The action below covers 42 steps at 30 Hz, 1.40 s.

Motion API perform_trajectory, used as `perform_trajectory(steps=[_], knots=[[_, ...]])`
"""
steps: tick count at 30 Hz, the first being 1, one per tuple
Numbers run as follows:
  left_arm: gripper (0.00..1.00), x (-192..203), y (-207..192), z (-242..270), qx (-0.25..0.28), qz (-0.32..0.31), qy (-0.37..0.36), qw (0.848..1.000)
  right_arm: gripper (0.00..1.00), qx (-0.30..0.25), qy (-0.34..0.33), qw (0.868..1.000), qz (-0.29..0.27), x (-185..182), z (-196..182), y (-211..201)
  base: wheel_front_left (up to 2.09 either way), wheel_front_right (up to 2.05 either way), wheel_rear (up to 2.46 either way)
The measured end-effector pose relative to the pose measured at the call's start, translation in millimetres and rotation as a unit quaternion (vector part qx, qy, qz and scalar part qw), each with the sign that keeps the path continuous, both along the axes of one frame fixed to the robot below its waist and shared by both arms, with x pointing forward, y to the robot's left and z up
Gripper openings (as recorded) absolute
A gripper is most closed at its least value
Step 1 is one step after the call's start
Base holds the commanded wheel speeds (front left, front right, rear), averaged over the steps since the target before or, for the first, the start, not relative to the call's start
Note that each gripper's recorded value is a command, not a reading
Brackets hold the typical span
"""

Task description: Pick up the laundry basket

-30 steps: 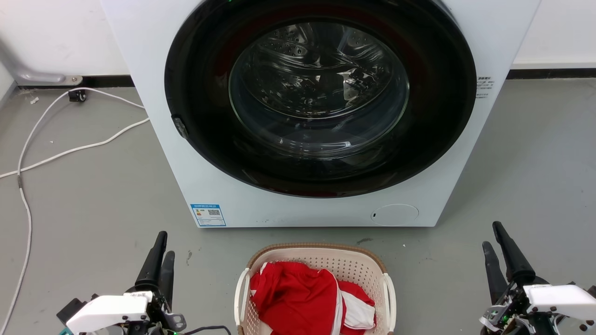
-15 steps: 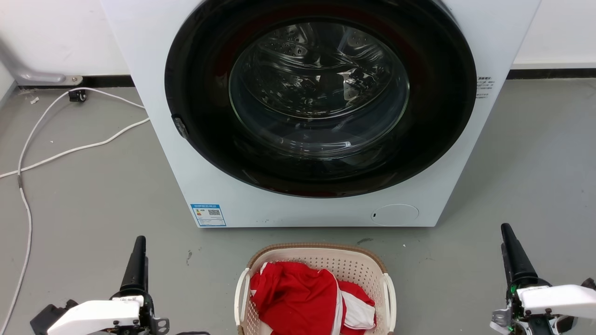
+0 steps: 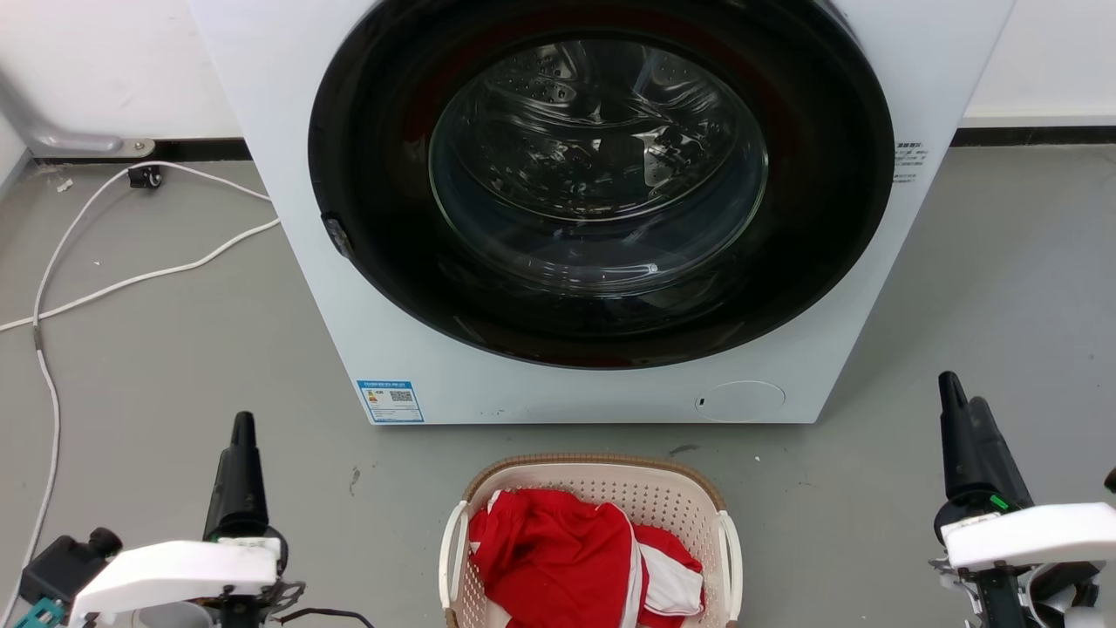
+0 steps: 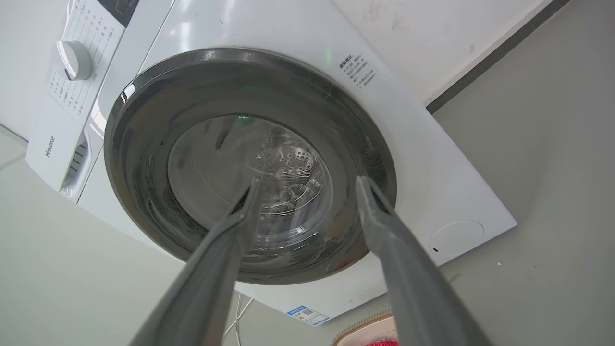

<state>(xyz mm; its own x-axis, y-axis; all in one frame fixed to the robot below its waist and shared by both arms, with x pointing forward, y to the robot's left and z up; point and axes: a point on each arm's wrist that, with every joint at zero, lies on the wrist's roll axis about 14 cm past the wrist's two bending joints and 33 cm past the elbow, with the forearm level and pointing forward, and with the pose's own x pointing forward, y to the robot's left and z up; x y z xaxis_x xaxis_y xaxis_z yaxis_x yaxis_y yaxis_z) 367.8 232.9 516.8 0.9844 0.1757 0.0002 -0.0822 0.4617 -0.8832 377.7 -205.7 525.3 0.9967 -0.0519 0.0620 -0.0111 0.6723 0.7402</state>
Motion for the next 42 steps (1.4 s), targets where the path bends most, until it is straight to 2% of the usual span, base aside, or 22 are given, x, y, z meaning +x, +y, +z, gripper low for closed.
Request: perform_trajectory(steps=[2,3,11,17,18,29,42], knots=[[1.0,0,-4,5,0.024,-0.003,-0.002,1.0,1.0,-0.027,-0.01,1.0,0.003,0,7,3,0.0,0.0,0.0],[1.0,0,-10,10,0.056,-0.008,-0.005,0.998,1.0,-0.065,-0.023,0.998,0.008,1,15,8,0.0,0.0,0.0],[1.0,-1,-34,27,0.151,-0.036,-0.03,0.987,1.0,-0.139,-0.041,0.989,0.014,-3,25,17,0.0,0.0,0.0],[1.0,-2,-55,32,0.22,-0.061,-0.041,0.973,1.0,-0.194,-0.04,0.98,0.022,-7,22,25,0.0,0.0,0.0],[1.0,-3,-64,33,0.254,-0.069,-0.043,0.964,1.0,-0.218,-0.041,0.975,0.025,-7,21,28,0.0,0.0,0.0],[1.0,-7,-96,33,0.364,-0.11,-0.053,0.924,1.0,-0.278,-0.036,0.96,0.028,-14,13,32,0.0,0.0,0.0],[1.0,-15,-109,17,0.44,-0.122,-0.038,0.889,1.0,-0.337,-0.019,0.941,0.026,-19,-1,28,0.0,0.0,0.0]])
